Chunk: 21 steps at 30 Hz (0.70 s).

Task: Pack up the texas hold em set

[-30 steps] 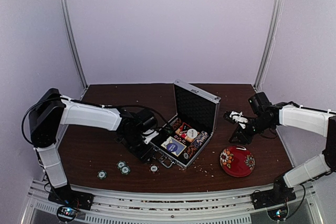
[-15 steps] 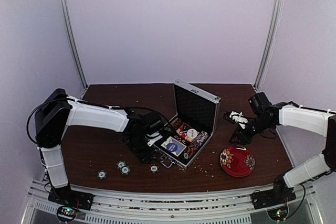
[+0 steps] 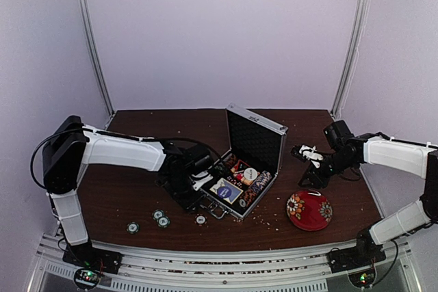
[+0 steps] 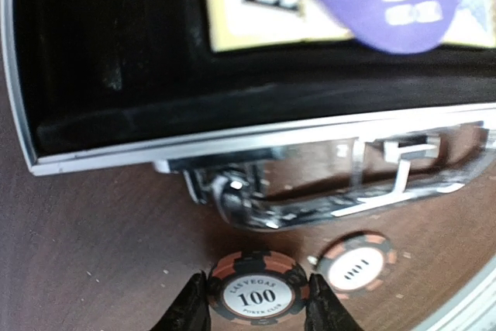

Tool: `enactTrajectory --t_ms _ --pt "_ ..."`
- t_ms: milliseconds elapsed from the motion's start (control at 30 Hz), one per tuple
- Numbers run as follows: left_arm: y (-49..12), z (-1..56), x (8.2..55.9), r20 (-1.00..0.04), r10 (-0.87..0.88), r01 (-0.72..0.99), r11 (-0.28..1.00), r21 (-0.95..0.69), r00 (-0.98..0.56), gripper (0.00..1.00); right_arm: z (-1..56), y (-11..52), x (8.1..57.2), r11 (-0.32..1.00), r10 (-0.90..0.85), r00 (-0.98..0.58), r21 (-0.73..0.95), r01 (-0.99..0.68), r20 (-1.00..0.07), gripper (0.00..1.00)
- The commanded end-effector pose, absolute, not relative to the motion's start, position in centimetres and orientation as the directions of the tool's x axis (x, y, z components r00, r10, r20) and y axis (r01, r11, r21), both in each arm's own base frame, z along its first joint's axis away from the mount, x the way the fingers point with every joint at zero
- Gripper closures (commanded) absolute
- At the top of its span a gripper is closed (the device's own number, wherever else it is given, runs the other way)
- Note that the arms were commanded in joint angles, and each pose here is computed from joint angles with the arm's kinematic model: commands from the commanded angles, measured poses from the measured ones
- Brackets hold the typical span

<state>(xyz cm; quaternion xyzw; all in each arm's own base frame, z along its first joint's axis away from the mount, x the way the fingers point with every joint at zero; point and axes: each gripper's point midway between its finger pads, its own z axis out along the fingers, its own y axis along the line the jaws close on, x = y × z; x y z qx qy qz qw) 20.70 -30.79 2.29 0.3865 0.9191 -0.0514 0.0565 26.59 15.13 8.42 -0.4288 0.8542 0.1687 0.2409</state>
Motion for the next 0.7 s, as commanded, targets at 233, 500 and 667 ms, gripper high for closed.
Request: enactTrajectory --t_ms 233,500,667 --pt "-34.2 4.5 18.0 -0.222 0.715 0.749 0.634 -0.193 -0.663 0.68 8.7 15.3 26.8 0.572 -0.656 -0.51 0.075 -0.817 -0.556 0.63" --pt "-34.1 3.6 17.0 -0.187 0.735 0.758 0.624 -0.192 -0.652 0.65 8.8 15.3 26.8 0.569 -0.656 -0.506 0.073 -0.819 -0.56 0.63" --pt "-33.8 2.9 16.7 -0.16 0.749 0.765 0.622 -0.167 -0.643 0.65 9.0 15.3 26.8 0.569 -0.655 -0.503 0.071 -0.819 -0.564 0.63"
